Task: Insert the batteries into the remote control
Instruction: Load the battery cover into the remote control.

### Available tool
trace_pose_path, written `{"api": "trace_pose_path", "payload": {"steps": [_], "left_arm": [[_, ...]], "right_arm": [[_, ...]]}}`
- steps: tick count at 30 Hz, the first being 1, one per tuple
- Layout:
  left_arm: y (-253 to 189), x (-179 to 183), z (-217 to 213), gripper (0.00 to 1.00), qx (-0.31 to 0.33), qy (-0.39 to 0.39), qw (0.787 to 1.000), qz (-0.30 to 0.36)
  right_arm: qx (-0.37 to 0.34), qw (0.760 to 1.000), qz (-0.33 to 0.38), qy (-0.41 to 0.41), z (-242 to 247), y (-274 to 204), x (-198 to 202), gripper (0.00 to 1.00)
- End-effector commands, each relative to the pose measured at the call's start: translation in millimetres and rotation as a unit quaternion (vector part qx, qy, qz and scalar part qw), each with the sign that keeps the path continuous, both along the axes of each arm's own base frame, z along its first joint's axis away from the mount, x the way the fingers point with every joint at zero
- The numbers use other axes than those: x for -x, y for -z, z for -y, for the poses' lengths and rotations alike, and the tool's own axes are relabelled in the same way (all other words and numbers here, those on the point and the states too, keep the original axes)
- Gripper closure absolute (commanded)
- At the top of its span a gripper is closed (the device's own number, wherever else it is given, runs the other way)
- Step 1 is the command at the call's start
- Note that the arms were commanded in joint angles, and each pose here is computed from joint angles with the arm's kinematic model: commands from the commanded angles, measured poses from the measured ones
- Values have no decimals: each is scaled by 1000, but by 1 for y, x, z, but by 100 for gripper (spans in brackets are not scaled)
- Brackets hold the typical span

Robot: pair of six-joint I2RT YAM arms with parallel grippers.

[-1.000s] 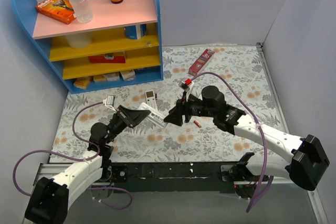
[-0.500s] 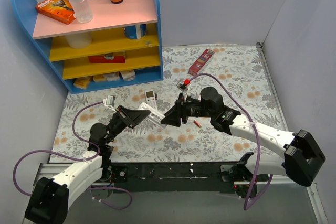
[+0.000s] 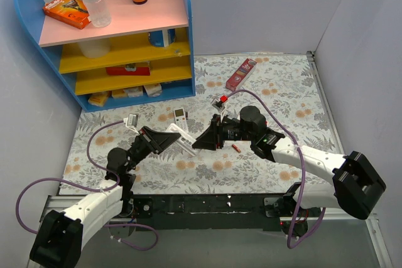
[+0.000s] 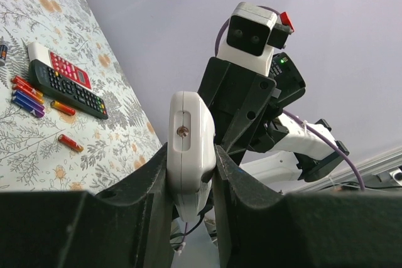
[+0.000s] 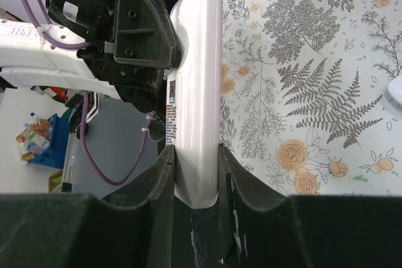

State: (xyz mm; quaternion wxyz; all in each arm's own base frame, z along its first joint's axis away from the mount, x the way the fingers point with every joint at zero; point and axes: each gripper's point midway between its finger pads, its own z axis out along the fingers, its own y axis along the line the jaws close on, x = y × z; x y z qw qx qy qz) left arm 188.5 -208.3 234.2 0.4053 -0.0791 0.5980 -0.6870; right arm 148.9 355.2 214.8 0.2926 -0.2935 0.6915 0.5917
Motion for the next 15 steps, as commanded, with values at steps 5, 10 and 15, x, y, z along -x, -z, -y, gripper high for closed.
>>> {"api": "trace_pose_path", "payload": {"steps": [5,10,15], "left_arm": [[34,-11,4,99,-71,-9,996,-56],[65,-36,3,99,-216,-29,969,-118],[103,-53,4,100,-351,-18,917,-190]], "right_arm": [[56,995,82,28,10,4,-15,45],[155,965,143,156,48,11,-56,31],[282,883,145,347,121,31,-99,17]]}}
